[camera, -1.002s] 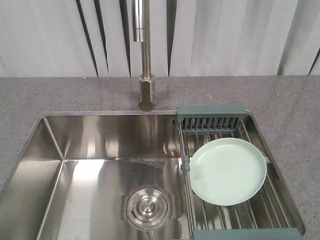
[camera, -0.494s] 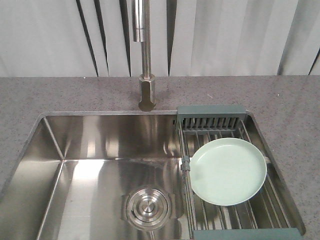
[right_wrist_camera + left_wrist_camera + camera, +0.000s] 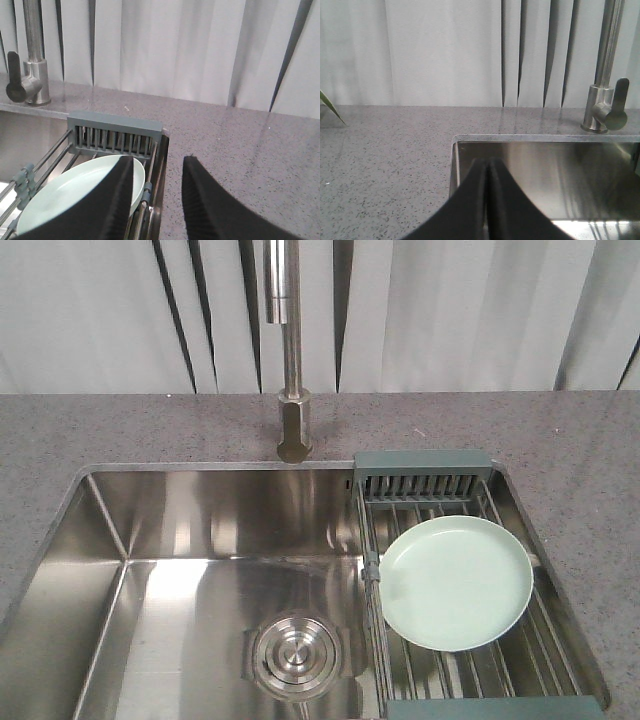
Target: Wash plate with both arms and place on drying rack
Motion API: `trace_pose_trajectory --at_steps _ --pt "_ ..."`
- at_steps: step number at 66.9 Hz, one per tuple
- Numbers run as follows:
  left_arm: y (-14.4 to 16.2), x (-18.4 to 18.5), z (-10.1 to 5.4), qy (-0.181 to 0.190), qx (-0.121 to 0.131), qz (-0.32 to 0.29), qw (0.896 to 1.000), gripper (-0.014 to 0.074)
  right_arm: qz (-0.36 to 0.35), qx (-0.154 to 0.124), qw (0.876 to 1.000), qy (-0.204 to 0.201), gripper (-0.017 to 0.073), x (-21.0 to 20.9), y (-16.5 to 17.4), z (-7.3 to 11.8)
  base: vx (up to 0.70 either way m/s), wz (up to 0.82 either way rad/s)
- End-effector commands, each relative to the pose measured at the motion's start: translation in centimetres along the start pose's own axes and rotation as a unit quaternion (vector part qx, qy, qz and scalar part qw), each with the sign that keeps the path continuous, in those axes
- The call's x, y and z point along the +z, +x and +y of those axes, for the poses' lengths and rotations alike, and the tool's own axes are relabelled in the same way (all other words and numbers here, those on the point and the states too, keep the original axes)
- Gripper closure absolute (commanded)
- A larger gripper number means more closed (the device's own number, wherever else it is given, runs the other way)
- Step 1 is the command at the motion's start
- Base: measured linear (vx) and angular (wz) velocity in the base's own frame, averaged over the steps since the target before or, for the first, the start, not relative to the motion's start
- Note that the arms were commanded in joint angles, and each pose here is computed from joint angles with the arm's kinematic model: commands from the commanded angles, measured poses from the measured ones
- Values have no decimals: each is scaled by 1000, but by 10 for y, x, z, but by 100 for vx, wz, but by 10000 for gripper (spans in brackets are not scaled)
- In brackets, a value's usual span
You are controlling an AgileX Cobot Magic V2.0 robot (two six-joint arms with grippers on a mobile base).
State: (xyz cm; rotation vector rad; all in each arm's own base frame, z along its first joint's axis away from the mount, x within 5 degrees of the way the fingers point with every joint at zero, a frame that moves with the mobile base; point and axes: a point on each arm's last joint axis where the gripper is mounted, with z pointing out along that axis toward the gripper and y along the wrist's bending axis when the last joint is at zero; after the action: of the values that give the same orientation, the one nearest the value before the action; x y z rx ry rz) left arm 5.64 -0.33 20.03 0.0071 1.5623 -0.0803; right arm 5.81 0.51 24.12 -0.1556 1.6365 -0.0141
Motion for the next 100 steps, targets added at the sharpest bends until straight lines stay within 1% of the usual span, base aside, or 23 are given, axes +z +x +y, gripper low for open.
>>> trace_pose_trajectory --at_steps 1,6,8,13,15,18,23,27,31,41,47,59,100 --pt "-17 -3 0 1 -8 -60 998 601 -83 0 996 13 320 0 1 -1 0 0" --pt "-17 -3 0 1 -8 -60 998 601 -104 2 994 16 320 0 15 1 0 0" --pt "-17 -3 0 1 -8 -60 998 601 -110 7 994 17 320 0 20 1 0 0" --pt "-17 -3 0 1 -8 -60 998 601 -117 36 992 28 320 0 30 1 0 0" --pt "-17 -3 0 1 -8 -60 998 601 -106 53 992 32 320 -1 31 0 0 0" --pt "-17 -3 0 1 -8 -59 998 601 -103 62 992 36 320 0 32 0 0 0" --pt "-17 -3 0 1 -8 -59 998 601 -98 62 993 35 322 0 33 0 0 0" --pt "-17 -3 0 1 -8 -59 998 601 -93 61 993 35 346 0 34 0 0 0" --pt "-17 -3 0 1 -8 -59 998 601 -85 55 994 34 401 0 35 0 0 0" --pt "-17 -3 0 1 -8 -59 998 601 -60 55 996 31 573 1 40 1 0 0" --pt "-17 -3 0 1 -8 -59 998 601 -62 52 996 32 568 1 39 1 0 0" --pt "-17 -3 0 1 -8 -59 998 601 -98 51 993 36 568 0 33 0 0 0" --pt "-17 -3 0 1 -8 -59 998 601 -99 52 993 36 568 0 33 0 0 0"
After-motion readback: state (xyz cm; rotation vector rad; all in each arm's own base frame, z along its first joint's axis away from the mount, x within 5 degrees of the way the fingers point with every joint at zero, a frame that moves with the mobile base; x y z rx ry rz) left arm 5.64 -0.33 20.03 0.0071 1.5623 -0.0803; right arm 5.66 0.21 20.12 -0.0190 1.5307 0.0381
